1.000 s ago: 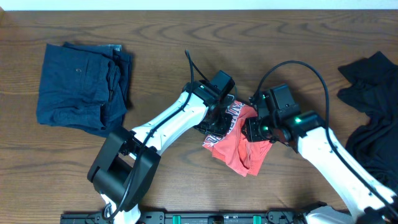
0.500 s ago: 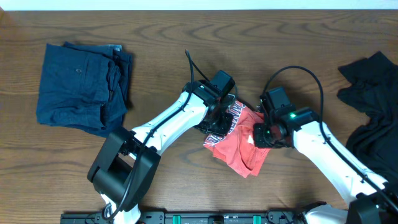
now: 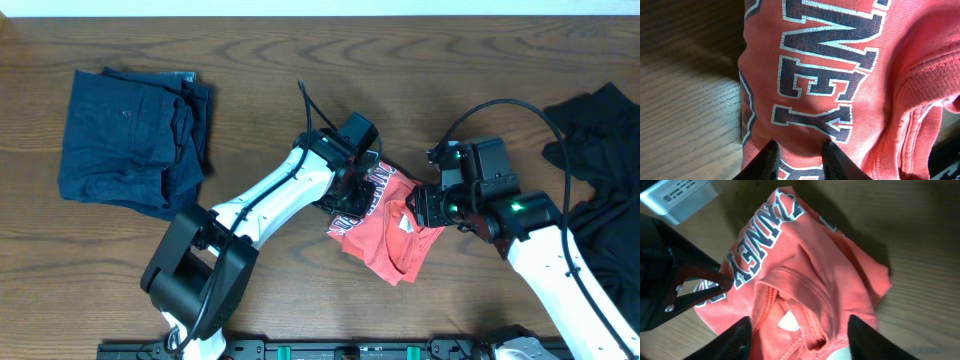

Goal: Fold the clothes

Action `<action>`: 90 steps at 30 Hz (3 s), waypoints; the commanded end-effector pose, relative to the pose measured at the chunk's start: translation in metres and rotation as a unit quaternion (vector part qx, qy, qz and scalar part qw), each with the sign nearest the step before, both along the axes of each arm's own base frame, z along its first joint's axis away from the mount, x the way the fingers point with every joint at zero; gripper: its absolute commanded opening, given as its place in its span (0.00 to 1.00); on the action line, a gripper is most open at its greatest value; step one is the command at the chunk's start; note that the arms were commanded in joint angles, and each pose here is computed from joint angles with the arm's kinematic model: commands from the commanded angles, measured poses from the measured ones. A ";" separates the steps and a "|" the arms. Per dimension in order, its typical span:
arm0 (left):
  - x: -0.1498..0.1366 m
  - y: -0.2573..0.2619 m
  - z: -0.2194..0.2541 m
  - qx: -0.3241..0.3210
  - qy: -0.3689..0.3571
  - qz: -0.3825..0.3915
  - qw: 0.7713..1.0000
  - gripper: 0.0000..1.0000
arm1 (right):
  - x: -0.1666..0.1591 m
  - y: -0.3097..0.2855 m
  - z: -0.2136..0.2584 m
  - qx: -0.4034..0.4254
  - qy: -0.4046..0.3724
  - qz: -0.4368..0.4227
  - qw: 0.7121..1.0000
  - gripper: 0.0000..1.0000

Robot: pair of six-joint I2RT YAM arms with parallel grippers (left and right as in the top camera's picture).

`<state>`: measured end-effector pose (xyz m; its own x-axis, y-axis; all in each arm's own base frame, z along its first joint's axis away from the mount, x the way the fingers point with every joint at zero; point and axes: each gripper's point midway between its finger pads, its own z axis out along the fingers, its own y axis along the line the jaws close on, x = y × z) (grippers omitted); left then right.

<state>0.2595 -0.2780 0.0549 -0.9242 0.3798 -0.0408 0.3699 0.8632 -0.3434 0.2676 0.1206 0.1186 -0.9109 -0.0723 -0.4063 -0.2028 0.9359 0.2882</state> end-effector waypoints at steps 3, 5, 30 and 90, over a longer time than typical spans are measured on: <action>-0.002 -0.001 -0.002 -0.004 0.004 -0.006 1.000 0.30 | 0.008 0.005 -0.018 -0.002 0.027 -0.004 1.000 0.52; -0.002 -0.001 -0.002 -0.004 0.004 -0.006 1.000 0.30 | 0.012 0.008 -0.028 0.000 0.039 -0.005 0.999 0.46; -0.002 -0.001 -0.002 -0.004 0.004 -0.006 1.000 0.31 | 0.024 -0.081 -0.035 -0.141 0.028 -0.141 0.979 0.03; -0.028 -0.022 0.018 -0.030 0.004 -0.050 0.998 0.66 | -0.079 -0.071 -0.041 -0.212 0.184 -0.148 0.948 0.01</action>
